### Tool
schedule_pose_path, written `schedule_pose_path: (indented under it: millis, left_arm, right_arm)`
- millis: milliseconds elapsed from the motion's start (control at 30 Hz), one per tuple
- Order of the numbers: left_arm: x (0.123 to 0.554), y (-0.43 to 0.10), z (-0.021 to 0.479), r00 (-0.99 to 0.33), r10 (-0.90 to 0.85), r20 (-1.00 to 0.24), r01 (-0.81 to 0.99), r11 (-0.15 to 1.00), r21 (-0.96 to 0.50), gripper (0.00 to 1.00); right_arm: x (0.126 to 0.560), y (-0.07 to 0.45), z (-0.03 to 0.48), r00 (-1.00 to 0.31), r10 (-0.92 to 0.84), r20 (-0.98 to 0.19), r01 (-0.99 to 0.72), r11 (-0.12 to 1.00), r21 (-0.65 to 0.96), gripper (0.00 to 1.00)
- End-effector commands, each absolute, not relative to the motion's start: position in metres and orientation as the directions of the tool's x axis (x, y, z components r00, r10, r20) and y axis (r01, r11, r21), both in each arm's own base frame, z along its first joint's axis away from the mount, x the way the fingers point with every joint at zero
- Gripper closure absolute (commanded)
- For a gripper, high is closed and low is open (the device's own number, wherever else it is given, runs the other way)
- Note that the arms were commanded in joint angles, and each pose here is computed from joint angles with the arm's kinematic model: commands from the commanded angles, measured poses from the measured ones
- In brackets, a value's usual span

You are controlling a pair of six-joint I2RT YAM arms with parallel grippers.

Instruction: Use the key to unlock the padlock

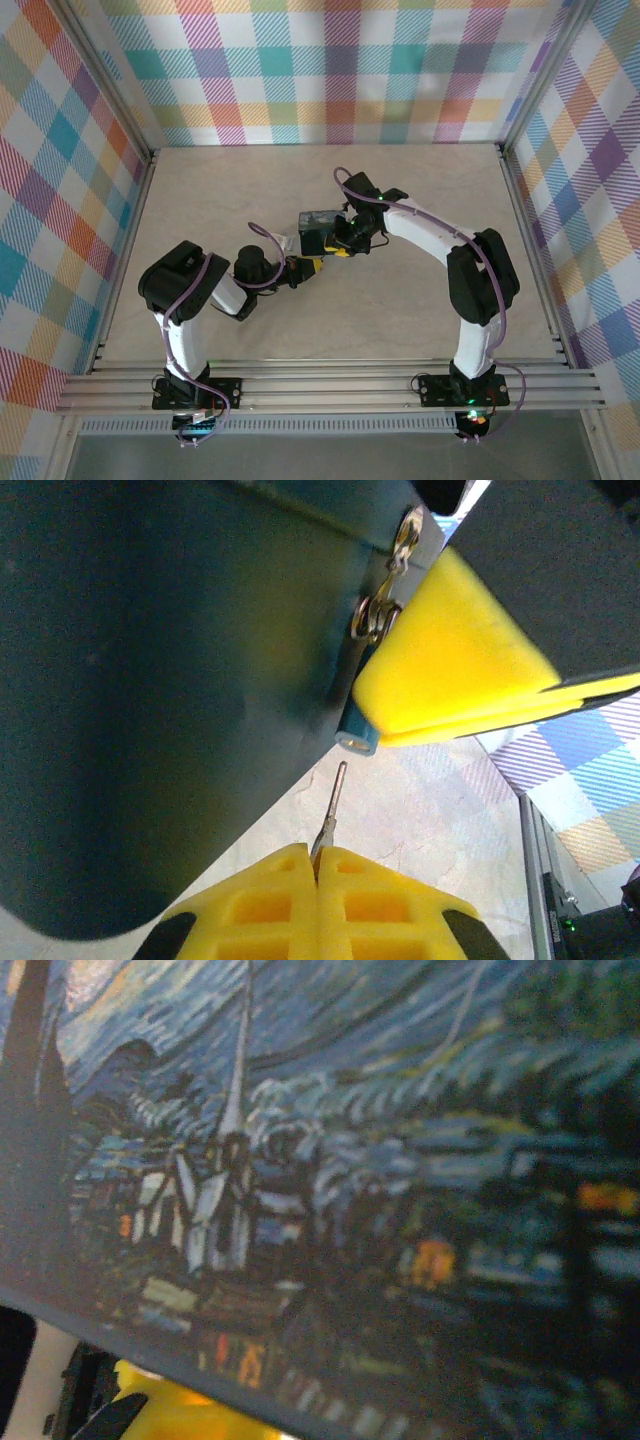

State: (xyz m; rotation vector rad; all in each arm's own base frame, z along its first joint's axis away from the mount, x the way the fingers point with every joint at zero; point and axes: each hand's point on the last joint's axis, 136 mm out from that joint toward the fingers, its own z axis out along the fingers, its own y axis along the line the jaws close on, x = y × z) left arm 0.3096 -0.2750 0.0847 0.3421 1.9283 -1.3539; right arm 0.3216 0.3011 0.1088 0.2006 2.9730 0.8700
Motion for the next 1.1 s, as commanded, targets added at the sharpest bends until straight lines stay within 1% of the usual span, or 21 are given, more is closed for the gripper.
schedule_pose_path:
  millis: [0, 300, 533, 800, 1067]
  left_arm:
    - [0.312, -0.277, 0.095, -0.670, -0.196, -0.716, 0.625, 0.372, -0.687, 1.00]
    - [0.317, -0.280, 0.103, -0.664, -0.210, -0.717, 0.630, 0.360, -0.688, 1.00]
    - [0.325, -0.276, 0.101, -0.657, -0.242, -0.714, 0.605, 0.396, -0.691, 1.00]
    - [0.327, -0.277, 0.103, -0.652, -0.245, -0.717, 0.609, 0.393, -0.688, 1.00]
    - [0.322, -0.283, 0.113, -0.596, -0.212, -0.774, 0.677, 0.386, -0.627, 1.00]
  right_arm:
    - [0.322, 0.306, 0.128, -0.991, 0.133, -0.017, 0.097, 0.800, 0.592, 1.00]
    - [0.320, 0.307, 0.125, -0.992, 0.130, -0.004, 0.101, 0.795, 0.598, 1.00]
    - [0.317, 0.306, 0.125, -0.992, 0.127, 0.000, 0.102, 0.793, 0.601, 1.00]
    - [0.317, 0.309, 0.126, -0.992, 0.123, 0.006, 0.101, 0.782, 0.615, 1.00]
    - [0.312, 0.312, 0.123, -0.994, 0.101, 0.033, 0.100, 0.776, 0.622, 1.00]
